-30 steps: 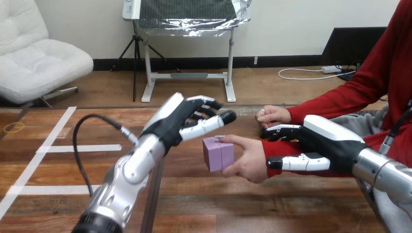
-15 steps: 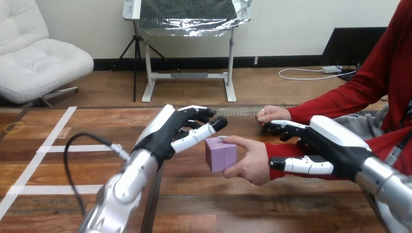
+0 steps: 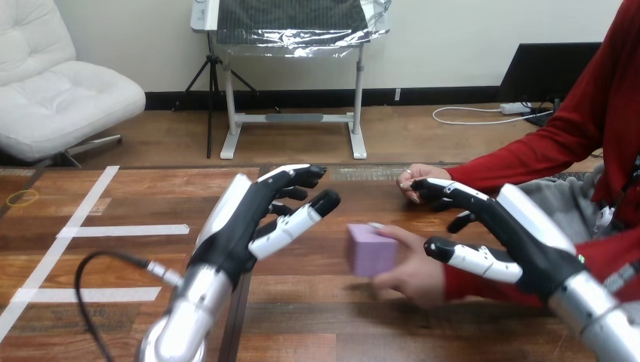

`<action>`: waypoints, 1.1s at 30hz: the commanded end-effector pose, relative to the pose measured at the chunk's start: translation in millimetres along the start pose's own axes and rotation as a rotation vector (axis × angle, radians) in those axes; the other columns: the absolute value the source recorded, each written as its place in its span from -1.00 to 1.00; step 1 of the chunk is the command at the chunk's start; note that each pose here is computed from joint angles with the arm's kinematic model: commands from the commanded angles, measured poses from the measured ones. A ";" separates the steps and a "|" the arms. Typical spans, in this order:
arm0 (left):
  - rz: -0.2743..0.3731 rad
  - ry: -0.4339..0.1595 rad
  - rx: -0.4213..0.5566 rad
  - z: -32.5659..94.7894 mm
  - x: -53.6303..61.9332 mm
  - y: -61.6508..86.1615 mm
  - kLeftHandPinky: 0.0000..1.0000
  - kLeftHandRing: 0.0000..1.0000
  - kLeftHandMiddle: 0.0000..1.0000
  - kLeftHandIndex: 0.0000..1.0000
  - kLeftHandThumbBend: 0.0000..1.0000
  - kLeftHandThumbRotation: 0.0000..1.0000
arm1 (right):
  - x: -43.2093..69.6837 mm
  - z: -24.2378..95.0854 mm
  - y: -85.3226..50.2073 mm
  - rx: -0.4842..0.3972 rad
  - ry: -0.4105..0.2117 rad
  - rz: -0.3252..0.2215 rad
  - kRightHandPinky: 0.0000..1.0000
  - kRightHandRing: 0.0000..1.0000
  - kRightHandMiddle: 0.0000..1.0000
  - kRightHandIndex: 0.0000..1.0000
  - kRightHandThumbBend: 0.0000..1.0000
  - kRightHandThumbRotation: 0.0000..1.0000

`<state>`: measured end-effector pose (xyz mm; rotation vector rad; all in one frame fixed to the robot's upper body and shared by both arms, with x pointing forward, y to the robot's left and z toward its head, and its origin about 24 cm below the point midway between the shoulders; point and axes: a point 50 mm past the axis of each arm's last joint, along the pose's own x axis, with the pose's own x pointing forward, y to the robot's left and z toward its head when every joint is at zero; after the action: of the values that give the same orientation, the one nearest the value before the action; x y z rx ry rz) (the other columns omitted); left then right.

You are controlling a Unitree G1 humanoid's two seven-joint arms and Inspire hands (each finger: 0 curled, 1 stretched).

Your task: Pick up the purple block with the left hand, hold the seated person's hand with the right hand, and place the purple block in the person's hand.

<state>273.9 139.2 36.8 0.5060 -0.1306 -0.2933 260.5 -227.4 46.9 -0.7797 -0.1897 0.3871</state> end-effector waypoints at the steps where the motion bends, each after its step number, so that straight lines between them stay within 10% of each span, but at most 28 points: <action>1: 0.172 -0.221 -0.041 37.7 -16.4 20.8 0.31 0.53 0.59 0.56 0.45 0.77 | 1.5 29.8 -7.5 0.142 -0.204 -0.203 0.52 0.69 0.73 0.73 1.00 1.00; 33: 0.307 -0.452 -0.174 63.0 -93.8 19.9 0.27 0.44 0.47 0.47 0.31 0.88 | -27.7 78.3 46.3 0.412 -0.405 -0.261 0.72 0.81 0.82 0.81 0.80 1.00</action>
<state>180.3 155.9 71.3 0.2517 -0.4663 -0.1408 195.0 -168.0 40.5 -0.2887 -0.4055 0.3178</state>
